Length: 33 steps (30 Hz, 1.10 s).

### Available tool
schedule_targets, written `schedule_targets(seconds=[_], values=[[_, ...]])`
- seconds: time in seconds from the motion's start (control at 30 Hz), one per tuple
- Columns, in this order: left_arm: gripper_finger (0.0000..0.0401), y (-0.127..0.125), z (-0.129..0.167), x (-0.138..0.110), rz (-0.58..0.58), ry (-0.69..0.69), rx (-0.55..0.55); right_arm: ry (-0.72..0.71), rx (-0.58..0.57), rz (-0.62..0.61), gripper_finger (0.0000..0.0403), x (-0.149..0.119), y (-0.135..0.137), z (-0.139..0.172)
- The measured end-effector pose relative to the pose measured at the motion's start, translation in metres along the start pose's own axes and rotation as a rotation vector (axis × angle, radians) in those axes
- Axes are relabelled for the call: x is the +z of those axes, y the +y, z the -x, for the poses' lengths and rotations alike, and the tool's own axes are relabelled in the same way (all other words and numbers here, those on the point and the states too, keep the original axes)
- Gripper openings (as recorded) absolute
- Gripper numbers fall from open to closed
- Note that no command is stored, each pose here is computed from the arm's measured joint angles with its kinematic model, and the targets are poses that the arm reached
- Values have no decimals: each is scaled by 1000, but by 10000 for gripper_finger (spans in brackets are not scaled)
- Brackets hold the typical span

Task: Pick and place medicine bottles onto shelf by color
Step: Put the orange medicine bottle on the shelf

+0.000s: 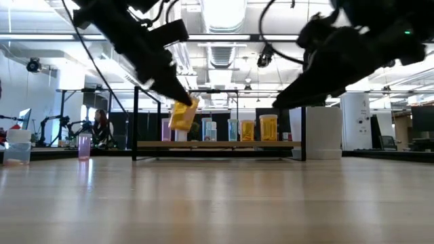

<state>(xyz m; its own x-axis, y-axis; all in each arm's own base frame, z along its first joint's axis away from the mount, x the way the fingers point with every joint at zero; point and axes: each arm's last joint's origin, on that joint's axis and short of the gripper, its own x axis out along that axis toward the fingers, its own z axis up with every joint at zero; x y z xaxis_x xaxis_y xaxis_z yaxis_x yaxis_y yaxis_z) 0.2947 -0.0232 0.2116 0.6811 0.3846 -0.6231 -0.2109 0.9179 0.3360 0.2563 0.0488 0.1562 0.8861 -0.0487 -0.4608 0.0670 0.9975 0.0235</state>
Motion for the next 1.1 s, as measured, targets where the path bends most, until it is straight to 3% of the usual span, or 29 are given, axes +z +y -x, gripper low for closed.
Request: schedule_targets(seconds=[0.23, 0.47, 0.6, 0.87, 1.1], values=[[191, 44, -11, -5, 375, -158, 285, -118, -17, -26, 244, -7, 5, 15], [191, 86, -32, -10, 573, -138, 489, -131, -14, -19, 244, -5, 5, 16], [191, 98, -46, -20, 625, -101, 537, -131, -14, -19, 244, -5, 5, 16], [191, 97, -64, -30, 610, -46, 531, -131, -14, -17, 244, -5, 5, 16], [191, 99, -66, -24, 617, -59, 526, -131, -14, -16, 244, -5, 5, 16]])
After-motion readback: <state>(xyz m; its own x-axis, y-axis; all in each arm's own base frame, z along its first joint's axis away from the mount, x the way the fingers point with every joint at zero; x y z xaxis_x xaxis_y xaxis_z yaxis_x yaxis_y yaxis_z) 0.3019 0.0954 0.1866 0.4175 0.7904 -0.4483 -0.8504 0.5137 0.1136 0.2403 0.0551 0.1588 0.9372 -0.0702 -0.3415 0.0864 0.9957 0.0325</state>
